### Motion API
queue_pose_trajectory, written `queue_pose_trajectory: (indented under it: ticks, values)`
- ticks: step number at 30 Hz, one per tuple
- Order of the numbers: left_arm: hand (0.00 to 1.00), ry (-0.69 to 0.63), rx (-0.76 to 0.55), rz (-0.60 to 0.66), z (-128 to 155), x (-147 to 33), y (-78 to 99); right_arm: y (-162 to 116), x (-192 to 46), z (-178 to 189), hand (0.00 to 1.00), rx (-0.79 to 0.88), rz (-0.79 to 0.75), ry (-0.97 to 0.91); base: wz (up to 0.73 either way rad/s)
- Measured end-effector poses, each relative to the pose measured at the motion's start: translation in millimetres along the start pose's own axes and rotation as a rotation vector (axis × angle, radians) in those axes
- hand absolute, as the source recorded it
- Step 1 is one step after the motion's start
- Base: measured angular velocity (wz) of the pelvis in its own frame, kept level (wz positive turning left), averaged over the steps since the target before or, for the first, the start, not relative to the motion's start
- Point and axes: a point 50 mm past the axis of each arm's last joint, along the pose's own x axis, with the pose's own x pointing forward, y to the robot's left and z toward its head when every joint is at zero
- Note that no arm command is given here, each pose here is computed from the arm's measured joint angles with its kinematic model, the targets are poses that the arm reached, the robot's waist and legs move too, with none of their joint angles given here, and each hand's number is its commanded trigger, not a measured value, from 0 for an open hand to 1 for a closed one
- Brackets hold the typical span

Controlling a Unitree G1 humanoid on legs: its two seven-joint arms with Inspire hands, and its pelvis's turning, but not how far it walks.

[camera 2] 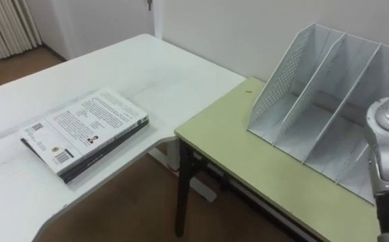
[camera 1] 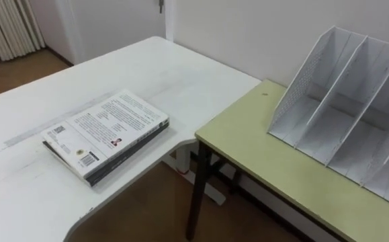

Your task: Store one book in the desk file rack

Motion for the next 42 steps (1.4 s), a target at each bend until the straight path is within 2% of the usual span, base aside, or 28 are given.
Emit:
queue_pose_trajectory:
  ticks: [10, 25, 27, 28, 29, 30, 42]
  values:
    - [0.0, 0.0, -0.005, 0.001, -1, -0.9, 1.1, 2, 0, -12, 1.0, -0.042, 0.052, 0.04, 0.02]
    - [0.0, -0.003, -0.064, 0.065, -8, -8.2, 14.2, 5, -7, -39, 0.99, -0.07, 0.127, 0.173, 0.02]
    - [0.0, -0.002, -0.064, 0.067, -8, -8.2, 14.3, 4, -7, -42, 0.79, -0.061, 0.122, 0.194, 0.0]
    - [0.0, -0.002, -0.064, 0.068, -8, -8.2, 14.3, 4, -7, -42, 0.57, -0.061, 0.122, 0.199, 0.0]
    - [0.0, 0.0, -0.064, 0.069, -8, -8.2, 14.3, 4, -8, -44, 0.06, -0.065, 0.121, 0.203, 0.0]
    - [0.0, 0.0, -0.064, 0.07, -8, -8.2, 14.4, 3, -8, -44, 0.0, -0.067, 0.121, 0.205, 0.04]
    - [0.0, 0.027, -0.073, 0.118, -13, -9.3, 16.8, -2, -10, -58, 0.0, -0.121, 0.084, 0.247, 0.04]
